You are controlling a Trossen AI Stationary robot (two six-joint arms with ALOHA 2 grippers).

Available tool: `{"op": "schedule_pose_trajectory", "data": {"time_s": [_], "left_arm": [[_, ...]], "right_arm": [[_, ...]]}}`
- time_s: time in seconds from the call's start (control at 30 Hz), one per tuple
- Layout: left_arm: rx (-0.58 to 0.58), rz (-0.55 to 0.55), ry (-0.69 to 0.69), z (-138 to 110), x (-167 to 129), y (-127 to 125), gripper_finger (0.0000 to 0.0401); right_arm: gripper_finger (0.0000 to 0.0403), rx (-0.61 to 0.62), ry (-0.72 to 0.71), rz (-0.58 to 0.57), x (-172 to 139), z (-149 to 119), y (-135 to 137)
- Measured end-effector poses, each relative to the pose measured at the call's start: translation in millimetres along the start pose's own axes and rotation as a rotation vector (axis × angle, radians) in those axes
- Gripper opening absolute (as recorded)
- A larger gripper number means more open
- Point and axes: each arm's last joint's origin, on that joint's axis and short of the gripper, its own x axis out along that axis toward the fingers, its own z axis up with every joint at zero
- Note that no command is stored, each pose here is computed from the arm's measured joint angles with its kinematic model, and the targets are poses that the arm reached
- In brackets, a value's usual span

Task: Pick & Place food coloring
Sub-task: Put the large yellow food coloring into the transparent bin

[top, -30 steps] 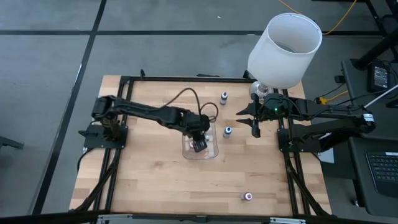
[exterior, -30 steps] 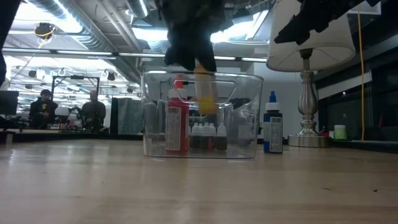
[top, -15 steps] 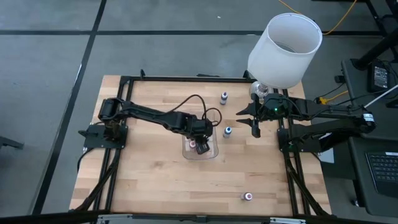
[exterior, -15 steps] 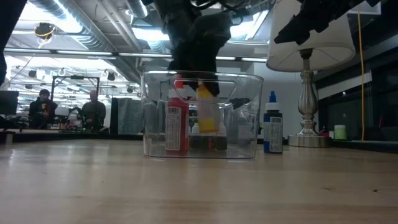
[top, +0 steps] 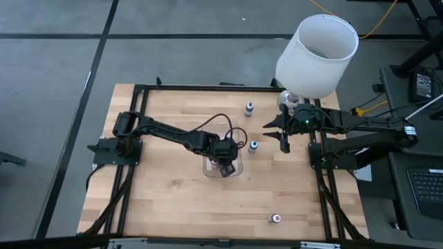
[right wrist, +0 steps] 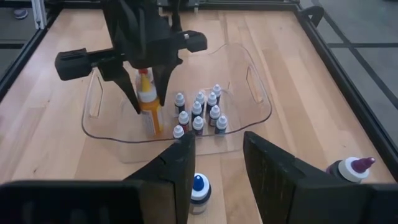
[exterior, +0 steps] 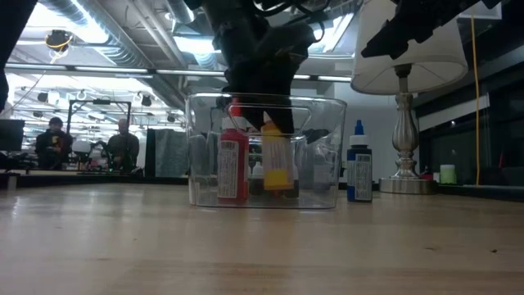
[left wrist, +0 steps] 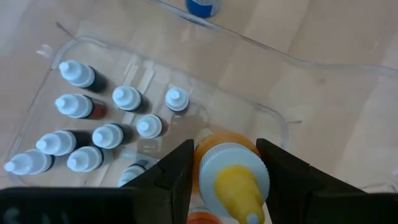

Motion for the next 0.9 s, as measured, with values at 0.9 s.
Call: {"op": "schedule_pose_trajectory", "data": {"time_s": [0.9], "left_arm": [[0.026,0.024,0.004,4.3,20.1,6.9,0.0150]], "right_arm": [[0.0138,0.000,0.000,0.000,0.1,0.0,0.0]]}}
